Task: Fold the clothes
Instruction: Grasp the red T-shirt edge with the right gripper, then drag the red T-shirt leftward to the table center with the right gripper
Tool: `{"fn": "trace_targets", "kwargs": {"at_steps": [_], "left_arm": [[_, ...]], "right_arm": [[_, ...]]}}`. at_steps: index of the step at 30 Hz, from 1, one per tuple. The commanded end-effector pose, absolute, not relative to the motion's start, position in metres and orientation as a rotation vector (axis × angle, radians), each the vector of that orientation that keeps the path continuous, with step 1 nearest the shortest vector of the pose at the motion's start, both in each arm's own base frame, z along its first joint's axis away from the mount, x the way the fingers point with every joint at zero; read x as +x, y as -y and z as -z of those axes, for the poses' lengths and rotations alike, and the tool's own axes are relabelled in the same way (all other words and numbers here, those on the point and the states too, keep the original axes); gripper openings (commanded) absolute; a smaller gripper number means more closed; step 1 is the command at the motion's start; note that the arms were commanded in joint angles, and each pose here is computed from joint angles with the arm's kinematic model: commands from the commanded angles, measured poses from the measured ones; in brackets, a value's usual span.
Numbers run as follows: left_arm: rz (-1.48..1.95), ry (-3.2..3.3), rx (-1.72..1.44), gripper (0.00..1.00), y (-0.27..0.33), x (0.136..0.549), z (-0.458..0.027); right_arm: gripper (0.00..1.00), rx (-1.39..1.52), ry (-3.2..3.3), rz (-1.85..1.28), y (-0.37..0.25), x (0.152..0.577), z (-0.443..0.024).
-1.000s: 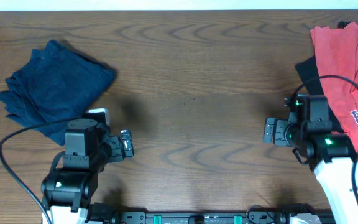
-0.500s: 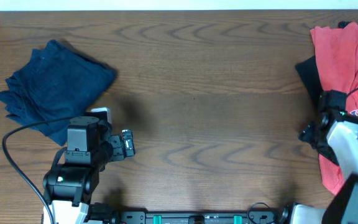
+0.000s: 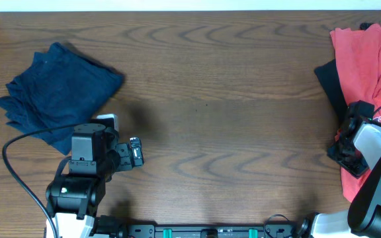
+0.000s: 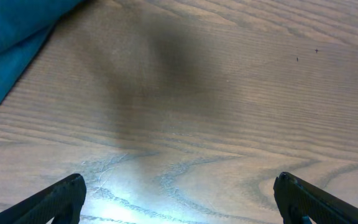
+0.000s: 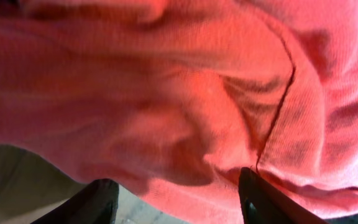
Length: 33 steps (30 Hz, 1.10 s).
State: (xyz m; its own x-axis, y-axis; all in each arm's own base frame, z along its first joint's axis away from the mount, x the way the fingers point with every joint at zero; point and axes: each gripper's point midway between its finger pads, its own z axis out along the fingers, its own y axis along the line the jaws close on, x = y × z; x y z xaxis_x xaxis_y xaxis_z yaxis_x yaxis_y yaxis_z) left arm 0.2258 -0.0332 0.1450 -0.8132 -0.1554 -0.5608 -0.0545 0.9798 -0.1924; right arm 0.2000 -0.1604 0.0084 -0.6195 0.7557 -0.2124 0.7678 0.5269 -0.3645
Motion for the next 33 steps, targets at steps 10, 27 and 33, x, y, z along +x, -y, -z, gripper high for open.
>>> {"fn": "trace_targets", "kwargs": {"at_steps": [10,27,33], "left_arm": [[0.233,-2.494,-0.168,0.98,0.033,0.229,-0.154],[0.233,-2.490,-0.168,0.98,0.033,0.230,-0.154],[0.233,-2.490,-0.168,0.98,0.033,0.230,-0.154]], "right_arm": [[0.02,1.393,-2.718,0.663,0.158,0.188,0.008],[0.01,0.750,-2.668,0.056,0.103,0.291,-0.125],[0.01,-0.095,-2.481,-0.464,-0.029,0.307,-0.205]]}}
